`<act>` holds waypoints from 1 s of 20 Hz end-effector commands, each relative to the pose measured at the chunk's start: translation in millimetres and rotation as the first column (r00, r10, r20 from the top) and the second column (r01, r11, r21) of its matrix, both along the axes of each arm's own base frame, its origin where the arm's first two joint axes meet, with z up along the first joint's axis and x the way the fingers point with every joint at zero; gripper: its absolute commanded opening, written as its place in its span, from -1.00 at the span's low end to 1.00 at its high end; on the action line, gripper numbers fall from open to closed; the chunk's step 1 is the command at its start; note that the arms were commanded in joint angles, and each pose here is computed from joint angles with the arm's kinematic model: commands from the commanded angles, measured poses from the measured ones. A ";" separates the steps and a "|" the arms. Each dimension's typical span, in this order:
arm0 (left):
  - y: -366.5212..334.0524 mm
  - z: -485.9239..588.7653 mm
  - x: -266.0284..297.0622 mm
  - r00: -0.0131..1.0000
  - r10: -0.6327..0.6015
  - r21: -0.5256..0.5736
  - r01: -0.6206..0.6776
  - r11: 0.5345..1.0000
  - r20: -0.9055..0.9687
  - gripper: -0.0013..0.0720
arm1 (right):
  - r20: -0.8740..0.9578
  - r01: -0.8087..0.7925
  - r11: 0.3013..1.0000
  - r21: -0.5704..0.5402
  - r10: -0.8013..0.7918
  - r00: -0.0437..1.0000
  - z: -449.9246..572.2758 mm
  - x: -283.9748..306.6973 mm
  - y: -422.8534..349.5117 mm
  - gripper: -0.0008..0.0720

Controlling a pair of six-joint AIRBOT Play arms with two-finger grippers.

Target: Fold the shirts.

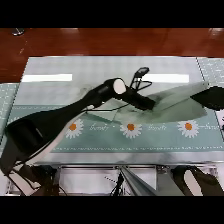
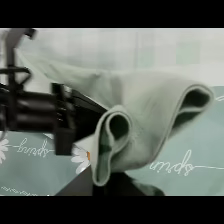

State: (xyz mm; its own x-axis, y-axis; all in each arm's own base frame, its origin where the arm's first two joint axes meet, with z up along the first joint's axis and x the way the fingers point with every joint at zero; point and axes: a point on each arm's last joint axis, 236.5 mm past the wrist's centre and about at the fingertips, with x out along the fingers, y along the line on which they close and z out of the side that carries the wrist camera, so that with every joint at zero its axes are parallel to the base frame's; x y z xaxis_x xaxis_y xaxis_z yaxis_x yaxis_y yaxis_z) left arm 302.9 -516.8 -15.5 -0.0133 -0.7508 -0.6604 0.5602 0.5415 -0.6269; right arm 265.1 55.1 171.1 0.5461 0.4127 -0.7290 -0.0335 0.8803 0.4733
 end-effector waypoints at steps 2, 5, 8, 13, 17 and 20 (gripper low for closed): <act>-42.9 -11.4 -39.6 0.993 -0.098 -0.004 0.098 0.995 -0.069 -0.89 | 0.006 0.001 1.000 0.009 -0.001 1.000 2.6 -2.0 2.3 -0.92; -27.5 12.8 -3.5 0.997 -0.039 -0.031 0.037 0.999 -0.071 -0.89 | 0.006 0.002 1.000 0.009 -0.002 1.000 2.6 -1.9 2.2 -0.92; 46.8 39.4 58.5 0.995 0.023 -0.003 -0.024 1.000 -0.098 -0.89 | 0.006 0.004 1.000 0.014 -0.004 1.000 3.0 -1.7 3.3 -0.92; 226.1 96.8 142.6 0.966 0.234 0.059 -0.229 0.972 -0.108 -0.89 | 0.064 -0.049 0.998 0.045 0.046 0.997 10.5 15.2 32.4 -0.92; 378.0 169.9 163.5 0.870 0.444 0.194 -0.483 0.854 0.213 -0.89 | 0.053 -0.211 0.966 0.152 0.206 0.977 2.0 37.2 103.6 -0.92; 449.4 245.0 127.5 0.714 0.554 0.133 -0.656 0.743 0.429 -0.89 | 0.045 -0.329 0.928 0.178 0.326 0.944 -15.3 61.9 173.8 -0.92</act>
State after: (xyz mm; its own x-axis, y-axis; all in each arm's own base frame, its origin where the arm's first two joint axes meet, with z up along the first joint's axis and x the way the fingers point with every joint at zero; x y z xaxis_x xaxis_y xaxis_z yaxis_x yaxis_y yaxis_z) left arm 456.5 -148.2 175.8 0.4536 -0.5026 -0.7360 0.3035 0.8636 -0.4026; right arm 307.2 167.6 165.8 0.4279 0.6285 -0.6495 -0.2454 0.7724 0.5858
